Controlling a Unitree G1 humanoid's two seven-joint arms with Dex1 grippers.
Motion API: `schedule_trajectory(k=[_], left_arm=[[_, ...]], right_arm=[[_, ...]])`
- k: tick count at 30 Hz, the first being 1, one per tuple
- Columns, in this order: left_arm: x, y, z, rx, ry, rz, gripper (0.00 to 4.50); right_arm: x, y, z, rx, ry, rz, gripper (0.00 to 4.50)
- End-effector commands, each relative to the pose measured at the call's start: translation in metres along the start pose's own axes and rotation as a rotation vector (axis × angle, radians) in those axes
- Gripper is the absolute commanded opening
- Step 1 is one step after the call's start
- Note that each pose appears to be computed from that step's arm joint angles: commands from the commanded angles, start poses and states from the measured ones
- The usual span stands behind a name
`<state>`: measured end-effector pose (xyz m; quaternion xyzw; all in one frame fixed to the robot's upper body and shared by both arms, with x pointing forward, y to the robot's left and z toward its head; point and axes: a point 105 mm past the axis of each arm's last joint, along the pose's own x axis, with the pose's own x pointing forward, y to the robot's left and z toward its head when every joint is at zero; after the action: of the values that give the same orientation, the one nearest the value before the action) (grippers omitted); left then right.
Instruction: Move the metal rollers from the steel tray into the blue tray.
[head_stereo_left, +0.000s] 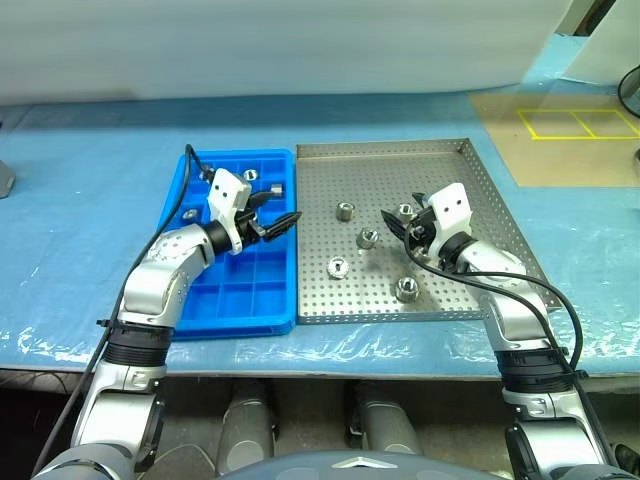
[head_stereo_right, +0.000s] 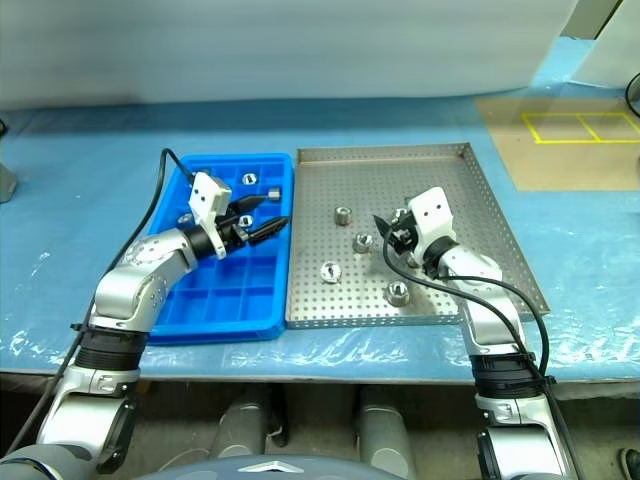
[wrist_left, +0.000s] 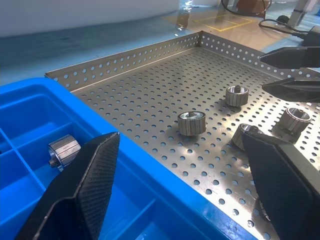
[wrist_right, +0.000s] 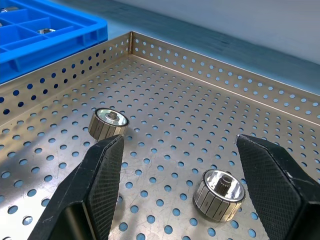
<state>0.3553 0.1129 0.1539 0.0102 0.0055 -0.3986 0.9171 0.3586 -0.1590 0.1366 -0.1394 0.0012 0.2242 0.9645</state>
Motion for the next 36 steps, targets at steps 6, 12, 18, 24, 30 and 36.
schedule_trajectory(k=[6, 12, 18, 24, 30, 36], left_arm=[[0.0015, -0.0003, 0.0147, 0.016, -0.055, 0.000, 4.08], [0.0024, 0.0002, 0.0181, 0.011, -0.071, -0.006, 4.48], [0.0052, 0.0029, 0.0156, 0.026, -0.049, 0.021, 4.48], [0.0052, 0.0015, 0.0162, 0.024, -0.056, 0.013, 4.48], [0.0048, 0.0004, 0.0164, 0.025, -0.056, 0.005, 4.48], [0.0057, -0.0022, 0.0188, 0.025, -0.059, -0.010, 4.48]], right_arm=[[0.0002, -0.0010, 0.0182, -0.001, -0.072, -0.005, 3.84], [-0.0006, -0.0032, 0.0220, 0.009, -0.090, -0.007, 4.50], [0.0013, -0.0003, 0.0156, 0.013, -0.051, 0.001, 4.50], [0.0013, 0.0004, 0.0165, 0.002, -0.056, 0.001, 4.50], [0.0010, 0.0017, 0.0155, 0.003, -0.054, 0.004, 4.50], [0.0004, 0.0019, 0.0169, 0.001, -0.058, 0.009, 4.50]])
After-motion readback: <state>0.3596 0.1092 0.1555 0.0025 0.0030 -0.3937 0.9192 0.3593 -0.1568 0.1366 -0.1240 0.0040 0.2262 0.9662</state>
